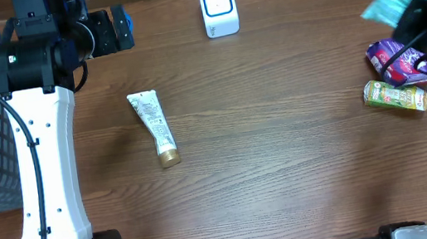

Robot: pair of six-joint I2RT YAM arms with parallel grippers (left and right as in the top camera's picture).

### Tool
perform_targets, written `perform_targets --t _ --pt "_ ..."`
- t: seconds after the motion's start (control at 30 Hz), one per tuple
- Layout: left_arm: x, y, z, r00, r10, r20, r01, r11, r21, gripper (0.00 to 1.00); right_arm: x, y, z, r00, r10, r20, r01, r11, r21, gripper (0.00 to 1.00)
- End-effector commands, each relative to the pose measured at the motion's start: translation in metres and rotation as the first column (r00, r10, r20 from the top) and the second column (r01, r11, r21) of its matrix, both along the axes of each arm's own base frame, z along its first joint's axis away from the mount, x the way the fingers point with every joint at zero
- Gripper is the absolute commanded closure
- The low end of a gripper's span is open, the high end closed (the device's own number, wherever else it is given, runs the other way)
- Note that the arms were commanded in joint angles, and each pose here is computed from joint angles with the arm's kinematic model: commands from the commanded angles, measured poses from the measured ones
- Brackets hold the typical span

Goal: Scan the item barcode
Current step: 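Carry the wipes pack to the table's right edge and release, then move the right gripper to the white tube and grasp it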

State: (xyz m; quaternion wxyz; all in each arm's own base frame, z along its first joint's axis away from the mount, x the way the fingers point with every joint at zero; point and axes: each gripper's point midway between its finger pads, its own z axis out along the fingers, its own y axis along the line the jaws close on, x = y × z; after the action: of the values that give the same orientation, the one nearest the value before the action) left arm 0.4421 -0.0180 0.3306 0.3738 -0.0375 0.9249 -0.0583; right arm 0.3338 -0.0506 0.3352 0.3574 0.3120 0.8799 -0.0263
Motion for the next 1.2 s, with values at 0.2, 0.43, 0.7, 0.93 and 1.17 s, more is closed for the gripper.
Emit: perform_targets --t 0.2,0.43,0.7,0.93,1.17 --pt "0.002 0.001 0.002 1.0 -0.009 0.007 0.009 1.0 0.015 0.0 0.024 -0.038 -0.138 0.976 -0.158 -0.149 0.184 0.966 0.183 0.96" --pt "0.002 0.0 0.002 1.0 -0.013 0.007 0.013 1.0 0.015 0.0 0.027 -0.071 -0.197 0.949 -0.238 -0.209 0.276 0.944 0.179 0.94" --pt "0.002 0.0 0.002 1.0 -0.011 0.007 0.011 1.0 0.015 0.0 0.027 -0.099 -0.177 0.941 -0.293 -0.167 0.324 0.924 0.203 0.0" --pt "0.002 0.001 0.002 1.0 -0.011 0.007 0.011 1.0 0.015 0.0 0.071 -0.032 -0.101 0.997 0.072 0.001 -0.069 0.95 0.304 0.0" --pt "0.002 0.0 0.002 1.0 -0.011 0.008 0.011 1.0 0.015 0.0 0.092 0.11 -0.084 0.852 0.505 0.138 -0.519 0.778 0.355 0.0"
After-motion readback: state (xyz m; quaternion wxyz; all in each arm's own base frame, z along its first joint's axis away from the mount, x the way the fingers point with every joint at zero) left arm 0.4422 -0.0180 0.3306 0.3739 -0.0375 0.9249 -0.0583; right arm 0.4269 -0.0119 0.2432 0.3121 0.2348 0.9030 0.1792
